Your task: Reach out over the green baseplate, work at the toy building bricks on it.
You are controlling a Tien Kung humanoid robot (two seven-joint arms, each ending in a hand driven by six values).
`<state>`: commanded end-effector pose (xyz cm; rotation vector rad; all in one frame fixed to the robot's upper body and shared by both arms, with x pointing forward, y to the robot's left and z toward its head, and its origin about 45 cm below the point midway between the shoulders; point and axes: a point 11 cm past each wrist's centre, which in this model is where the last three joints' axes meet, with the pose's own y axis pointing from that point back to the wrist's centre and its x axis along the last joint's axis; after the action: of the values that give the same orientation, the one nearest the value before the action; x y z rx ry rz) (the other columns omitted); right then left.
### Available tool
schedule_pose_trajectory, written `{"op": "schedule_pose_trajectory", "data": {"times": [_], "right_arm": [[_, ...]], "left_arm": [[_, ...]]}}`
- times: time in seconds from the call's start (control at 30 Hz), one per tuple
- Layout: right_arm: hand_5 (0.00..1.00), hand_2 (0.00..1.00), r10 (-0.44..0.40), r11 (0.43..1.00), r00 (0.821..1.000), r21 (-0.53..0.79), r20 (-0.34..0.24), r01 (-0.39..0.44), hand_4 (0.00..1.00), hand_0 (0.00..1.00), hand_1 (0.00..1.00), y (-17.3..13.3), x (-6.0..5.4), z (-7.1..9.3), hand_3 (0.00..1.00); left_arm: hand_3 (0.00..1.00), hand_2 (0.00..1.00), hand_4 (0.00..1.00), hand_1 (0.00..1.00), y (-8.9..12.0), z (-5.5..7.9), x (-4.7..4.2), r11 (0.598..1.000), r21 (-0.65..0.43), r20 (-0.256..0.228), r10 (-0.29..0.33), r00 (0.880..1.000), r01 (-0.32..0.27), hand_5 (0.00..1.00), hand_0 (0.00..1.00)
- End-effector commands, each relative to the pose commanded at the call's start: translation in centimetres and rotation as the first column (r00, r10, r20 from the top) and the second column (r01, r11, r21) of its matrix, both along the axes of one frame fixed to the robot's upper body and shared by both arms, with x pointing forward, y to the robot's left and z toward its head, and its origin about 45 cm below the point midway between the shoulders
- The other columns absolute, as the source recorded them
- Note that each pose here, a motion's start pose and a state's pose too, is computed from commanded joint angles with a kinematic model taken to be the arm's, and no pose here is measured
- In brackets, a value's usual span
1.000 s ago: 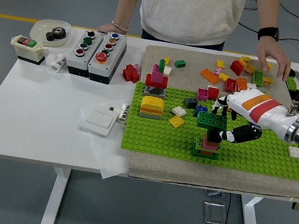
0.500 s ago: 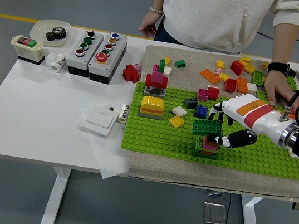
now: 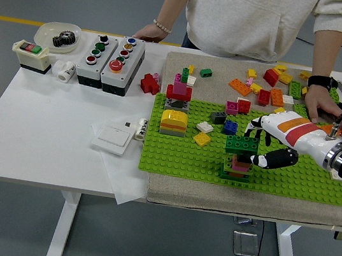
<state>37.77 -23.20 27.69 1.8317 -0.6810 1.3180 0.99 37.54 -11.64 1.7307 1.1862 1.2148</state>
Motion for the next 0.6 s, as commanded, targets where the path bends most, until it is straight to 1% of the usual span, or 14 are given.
{"op": "schedule_pose_trajectory", "data": {"times": [0.37, 0.6], "right_arm": [[0.395, 0.465, -0.031, 0.999, 0.999, 0.013, -0.017, 0.031, 0.694, 0.217, 0.36, -0.9, 0.1, -0.6, 0.487], [0.396, 0.465, -0.042, 0.999, 0.999, 0.016, -0.015, 0.042, 0.694, 0.217, 0.36, -1.3, 0.2, -0.4, 0.487]], "left_arm": [[0.867, 0.693, 0.98, 0.591, 0.0, 0.0, -0.02, 1.0, 0.0, -0.002, -0.004, 1.0, 0.004, 0.853, 0.483], [0.867, 0.693, 0.979, 0.591, 0.0, 0.0, 0.13, 1.0, 0.0, 0.0, -0.005, 1.0, 0.005, 0.851, 0.483]]}}
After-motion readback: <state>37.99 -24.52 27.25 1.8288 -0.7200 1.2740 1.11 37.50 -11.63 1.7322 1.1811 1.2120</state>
